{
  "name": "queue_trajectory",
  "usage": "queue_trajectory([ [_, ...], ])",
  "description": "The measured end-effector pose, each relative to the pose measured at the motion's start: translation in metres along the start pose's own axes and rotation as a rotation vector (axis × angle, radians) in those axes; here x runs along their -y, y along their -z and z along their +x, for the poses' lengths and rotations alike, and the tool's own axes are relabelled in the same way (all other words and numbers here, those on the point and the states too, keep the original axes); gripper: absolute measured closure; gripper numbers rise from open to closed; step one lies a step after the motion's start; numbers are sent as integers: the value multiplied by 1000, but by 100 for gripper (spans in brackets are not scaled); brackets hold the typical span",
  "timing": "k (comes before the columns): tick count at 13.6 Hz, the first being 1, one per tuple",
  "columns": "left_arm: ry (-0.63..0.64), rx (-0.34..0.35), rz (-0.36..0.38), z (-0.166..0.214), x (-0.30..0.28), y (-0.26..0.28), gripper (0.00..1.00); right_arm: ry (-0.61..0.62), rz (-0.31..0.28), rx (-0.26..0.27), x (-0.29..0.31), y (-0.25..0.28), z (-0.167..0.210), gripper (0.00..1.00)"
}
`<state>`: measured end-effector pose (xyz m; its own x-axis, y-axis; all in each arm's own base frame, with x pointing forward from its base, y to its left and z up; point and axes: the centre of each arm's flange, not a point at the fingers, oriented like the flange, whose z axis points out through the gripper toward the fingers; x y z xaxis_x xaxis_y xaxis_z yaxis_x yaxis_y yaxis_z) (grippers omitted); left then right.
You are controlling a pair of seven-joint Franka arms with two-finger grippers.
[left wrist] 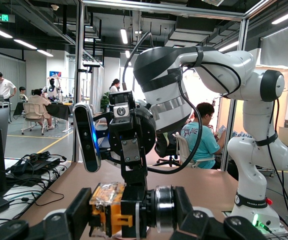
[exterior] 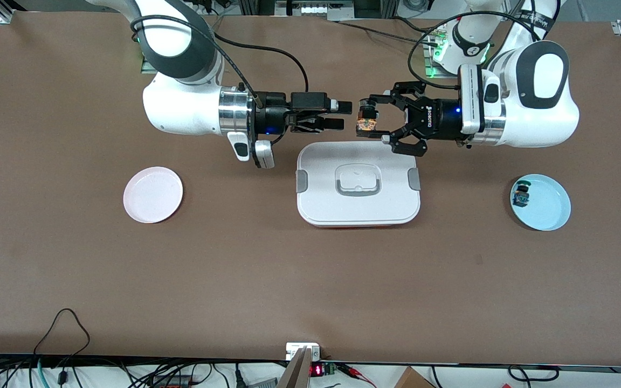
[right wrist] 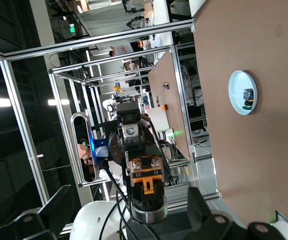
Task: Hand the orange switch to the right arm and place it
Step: 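Close the right gripper on the orange switch beside the left gripper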
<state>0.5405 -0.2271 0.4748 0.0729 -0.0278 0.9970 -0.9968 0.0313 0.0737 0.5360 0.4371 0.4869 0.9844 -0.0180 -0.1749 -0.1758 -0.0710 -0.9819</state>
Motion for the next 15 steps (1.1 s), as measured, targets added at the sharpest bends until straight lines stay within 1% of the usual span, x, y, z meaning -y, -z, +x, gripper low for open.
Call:
queue_trajectory([
  [4, -2, 0, 0, 0, 0, 0, 29, 50, 37, -72, -15, -13, -1, 0],
  [5, -2, 0, 0, 0, 0, 0, 29, 55, 42, -78, -17, -20, -5, 0],
  [7, -3, 0, 0, 0, 0, 0, 29, 56, 43, -78, -20, -29, -13, 0],
  [10, -6, 0, 1, 0, 0, 0, 29, 55, 43, -84, -20, -30, -13, 0],
  [15, -9, 1, 1, 1, 0, 0, 29, 41, 52, -90, -22, -32, -13, 4],
])
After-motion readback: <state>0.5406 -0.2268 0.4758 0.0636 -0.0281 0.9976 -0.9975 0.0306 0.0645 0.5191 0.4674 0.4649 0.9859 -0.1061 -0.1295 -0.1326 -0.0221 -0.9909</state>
